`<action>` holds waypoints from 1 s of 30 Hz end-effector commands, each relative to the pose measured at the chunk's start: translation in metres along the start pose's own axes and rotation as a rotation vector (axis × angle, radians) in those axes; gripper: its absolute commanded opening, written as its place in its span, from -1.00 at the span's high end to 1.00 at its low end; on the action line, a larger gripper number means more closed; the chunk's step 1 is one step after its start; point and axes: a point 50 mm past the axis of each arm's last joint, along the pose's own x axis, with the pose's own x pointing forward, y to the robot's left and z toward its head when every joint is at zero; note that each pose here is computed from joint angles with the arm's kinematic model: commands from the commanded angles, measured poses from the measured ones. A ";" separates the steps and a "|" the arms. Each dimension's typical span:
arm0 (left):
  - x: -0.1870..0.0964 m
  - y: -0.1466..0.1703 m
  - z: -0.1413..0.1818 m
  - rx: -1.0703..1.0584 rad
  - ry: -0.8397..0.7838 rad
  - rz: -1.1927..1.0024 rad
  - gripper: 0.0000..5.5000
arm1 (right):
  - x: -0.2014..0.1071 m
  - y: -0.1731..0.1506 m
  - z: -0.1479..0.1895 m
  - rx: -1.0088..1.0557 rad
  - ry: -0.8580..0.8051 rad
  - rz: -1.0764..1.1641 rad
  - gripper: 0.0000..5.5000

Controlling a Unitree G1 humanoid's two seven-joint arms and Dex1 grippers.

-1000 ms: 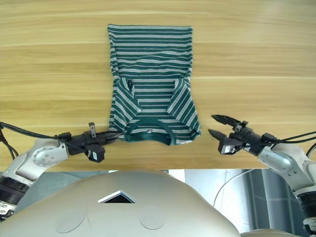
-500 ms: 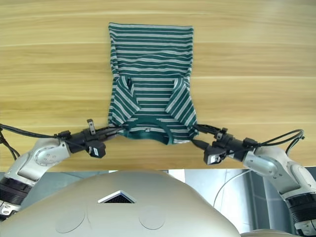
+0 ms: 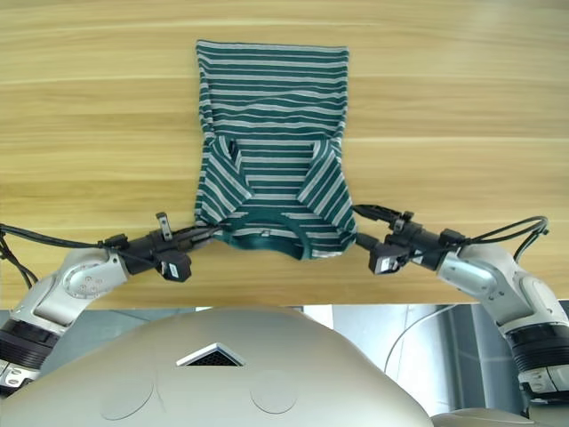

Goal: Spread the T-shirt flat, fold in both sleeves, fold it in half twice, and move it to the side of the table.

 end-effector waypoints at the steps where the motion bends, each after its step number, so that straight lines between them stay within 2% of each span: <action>1: 0.001 -0.015 -0.009 -0.020 0.075 -0.075 0.96 | 0.004 0.022 0.004 0.028 -0.004 0.137 0.00; 10: 0.000 -0.015 -0.010 -0.022 0.081 -0.076 0.96 | 0.008 0.026 0.001 0.043 0.000 0.142 0.65; 16: -0.001 -0.020 -0.010 -0.042 0.085 -0.068 0.96 | 0.010 0.022 -0.007 0.041 0.025 0.116 0.99; 24: -0.004 -0.022 -0.010 -0.057 0.090 -0.044 0.96 | 0.011 0.017 -0.015 0.031 0.044 0.089 0.99; 30: -0.007 -0.015 0.002 -0.072 0.038 0.000 0.96 | 0.003 0.005 0.001 0.053 -0.044 0.017 0.99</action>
